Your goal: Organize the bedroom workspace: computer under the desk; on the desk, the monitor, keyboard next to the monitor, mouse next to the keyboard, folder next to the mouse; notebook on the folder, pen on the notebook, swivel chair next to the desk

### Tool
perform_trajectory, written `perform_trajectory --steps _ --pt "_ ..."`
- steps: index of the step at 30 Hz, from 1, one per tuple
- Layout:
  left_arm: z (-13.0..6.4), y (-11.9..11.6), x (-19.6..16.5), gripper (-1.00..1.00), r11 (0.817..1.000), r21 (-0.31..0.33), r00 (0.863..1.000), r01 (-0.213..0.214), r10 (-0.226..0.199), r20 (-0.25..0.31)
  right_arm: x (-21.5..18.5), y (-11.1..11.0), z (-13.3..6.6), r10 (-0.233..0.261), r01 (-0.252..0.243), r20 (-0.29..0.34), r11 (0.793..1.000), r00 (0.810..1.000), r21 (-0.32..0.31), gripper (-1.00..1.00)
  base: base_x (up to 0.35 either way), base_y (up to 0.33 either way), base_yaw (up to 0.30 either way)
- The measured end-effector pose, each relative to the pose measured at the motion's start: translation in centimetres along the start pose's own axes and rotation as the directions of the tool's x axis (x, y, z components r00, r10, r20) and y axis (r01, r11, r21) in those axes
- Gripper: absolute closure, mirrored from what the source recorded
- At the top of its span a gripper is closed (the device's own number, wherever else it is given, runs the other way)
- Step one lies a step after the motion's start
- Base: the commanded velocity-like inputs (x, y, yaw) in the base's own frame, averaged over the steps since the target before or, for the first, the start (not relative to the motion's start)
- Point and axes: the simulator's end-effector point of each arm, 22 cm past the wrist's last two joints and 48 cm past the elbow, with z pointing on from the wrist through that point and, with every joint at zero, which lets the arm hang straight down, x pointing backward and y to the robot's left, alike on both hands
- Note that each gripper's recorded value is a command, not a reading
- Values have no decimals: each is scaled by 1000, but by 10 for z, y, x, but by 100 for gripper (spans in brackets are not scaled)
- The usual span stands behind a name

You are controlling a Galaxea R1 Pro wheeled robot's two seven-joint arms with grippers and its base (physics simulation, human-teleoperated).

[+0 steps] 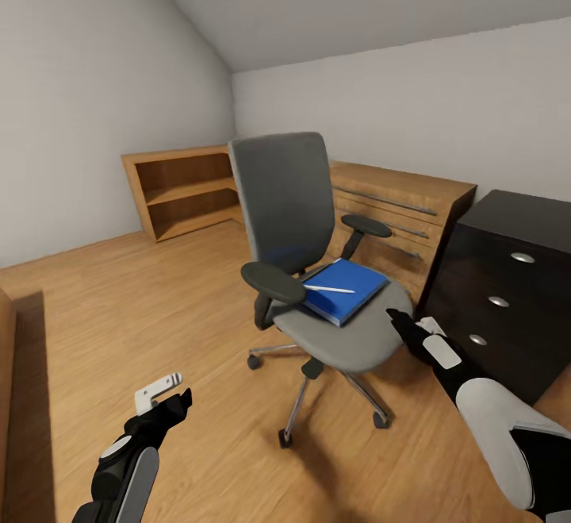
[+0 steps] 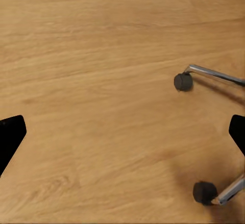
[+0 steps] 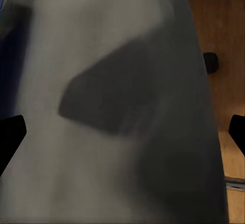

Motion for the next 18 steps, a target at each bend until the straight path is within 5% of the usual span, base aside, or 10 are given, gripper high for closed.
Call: perform_trajectory --steps 8,18 --pt "0 -2 1 -100 1000 4 1000 -1 1 0 0 0 0 0 0 0 1000 1000 -1 -100 244 0 19" --pt "1 -2 1 -100 1000 4 1000 -2 2 -2 3 -3 1 -4 4 -3 1000 1000 7 -100 -107 0 0"
